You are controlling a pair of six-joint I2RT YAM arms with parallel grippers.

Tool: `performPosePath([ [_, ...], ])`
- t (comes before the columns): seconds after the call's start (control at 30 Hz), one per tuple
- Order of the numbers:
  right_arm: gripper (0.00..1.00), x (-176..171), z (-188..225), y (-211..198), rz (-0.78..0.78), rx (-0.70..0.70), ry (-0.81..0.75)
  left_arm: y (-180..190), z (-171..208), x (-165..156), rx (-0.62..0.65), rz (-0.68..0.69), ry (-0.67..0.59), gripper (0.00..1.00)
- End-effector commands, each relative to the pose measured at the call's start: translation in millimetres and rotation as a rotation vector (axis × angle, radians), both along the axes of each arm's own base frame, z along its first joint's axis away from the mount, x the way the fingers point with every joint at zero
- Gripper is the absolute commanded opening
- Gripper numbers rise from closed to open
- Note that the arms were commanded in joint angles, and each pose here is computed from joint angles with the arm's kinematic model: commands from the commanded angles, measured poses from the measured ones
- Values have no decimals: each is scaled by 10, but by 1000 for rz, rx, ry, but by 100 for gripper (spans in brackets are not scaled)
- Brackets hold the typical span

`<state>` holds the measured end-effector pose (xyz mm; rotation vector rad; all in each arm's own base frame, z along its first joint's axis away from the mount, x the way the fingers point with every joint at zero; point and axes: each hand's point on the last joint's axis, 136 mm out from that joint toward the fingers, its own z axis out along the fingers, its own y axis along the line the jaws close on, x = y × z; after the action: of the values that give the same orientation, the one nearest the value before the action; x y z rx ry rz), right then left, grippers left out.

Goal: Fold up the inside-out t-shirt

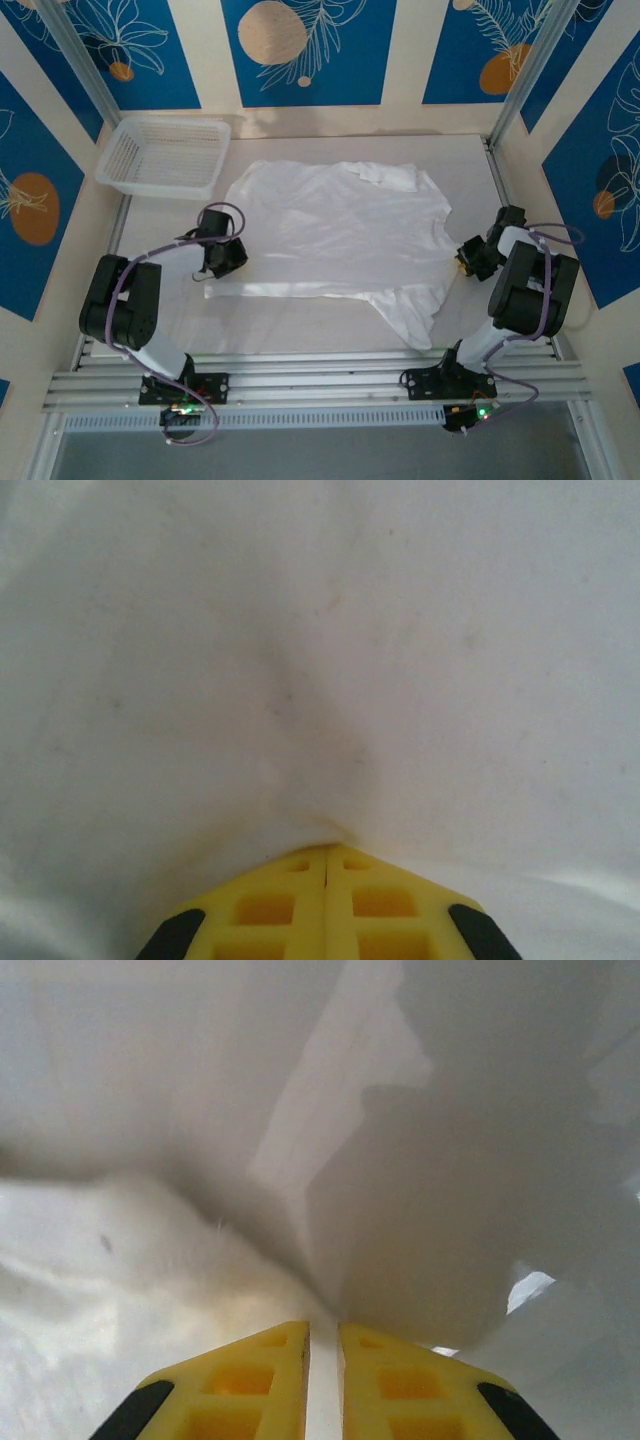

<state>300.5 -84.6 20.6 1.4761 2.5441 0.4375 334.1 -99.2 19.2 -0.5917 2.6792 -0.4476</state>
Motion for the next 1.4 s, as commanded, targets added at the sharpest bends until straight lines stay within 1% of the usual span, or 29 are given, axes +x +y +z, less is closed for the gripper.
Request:
performPosePath([
  [0.0,16,40,120,160,68,54,-33,41,-28,-86,8,-41,-1,12],
  [0.03,17,30,216,253,94,61,-53,-13,73,-71,-24,-62,-43,18],
  [0.1,18,-81,378,379,108,24,-83,-67,294,-84,-55,-88,-117,31],
  [0.13,20,-189,416,450,97,8,-99,-54,399,-110,-56,-88,-146,37],
  [0.2,25,-433,404,547,58,-6,-101,3,566,-186,-37,-84,-187,46],
  [0.3,33,-817,300,564,19,-40,-48,200,677,-365,46,-42,-180,49],
  [0.4,42,-996,211,585,33,-56,-22,439,690,-528,137,42,-154,51],
  [0.47,45,-1015,146,588,43,-56,-8,562,674,-589,180,97,-149,54],
  [0.5,45,-976,131,627,57,-32,-14,597,670,-603,192,111,-154,56],
  [0.6,45,-882,98,763,98,20,-1,631,688,-621,198,131,-166,59],
  [0.7,45,-878,19,818,111,2,45,661,686,-648,198,157,-159,63],
  [0.73,45,-855,-12,811,97,0,38,681,674,-665,205,171,-149,63],
  [0.77,41,-823,-36,809,87,3,25,705,663,-681,213,184,-139,63],
  [0.8,35,-776,-56,798,78,-2,9,729,642,-706,221,199,-126,64],
  [0.83,26,-746,-68,777,68,-7,7,749,624,-729,226,211,-113,63],
  [0.9,12,-712,-13,748,76,-22,14,764,597,-777,231,219,-90,63],
  [0.97,1,-706,74,690,81,-69,3,747,569,-810,225,211,-69,63],
  [1.1,0,-700,349,664,77,-110,-98,713,451,-887,213,207,11,63],
  [1.23,0,-711,581,715,82,-118,-186,699,332,-867,209,215,69,61],
  [1.27,0,-712,619,721,84,-118,-196,683,298,-864,197,218,82,59],
  [1.33,0,-702,679,734,94,-122,-214,620,238,-844,154,213,96,49],
  [1.37,0,-696,690,738,98,-123,-219,590,201,-847,136,216,107,47],
])
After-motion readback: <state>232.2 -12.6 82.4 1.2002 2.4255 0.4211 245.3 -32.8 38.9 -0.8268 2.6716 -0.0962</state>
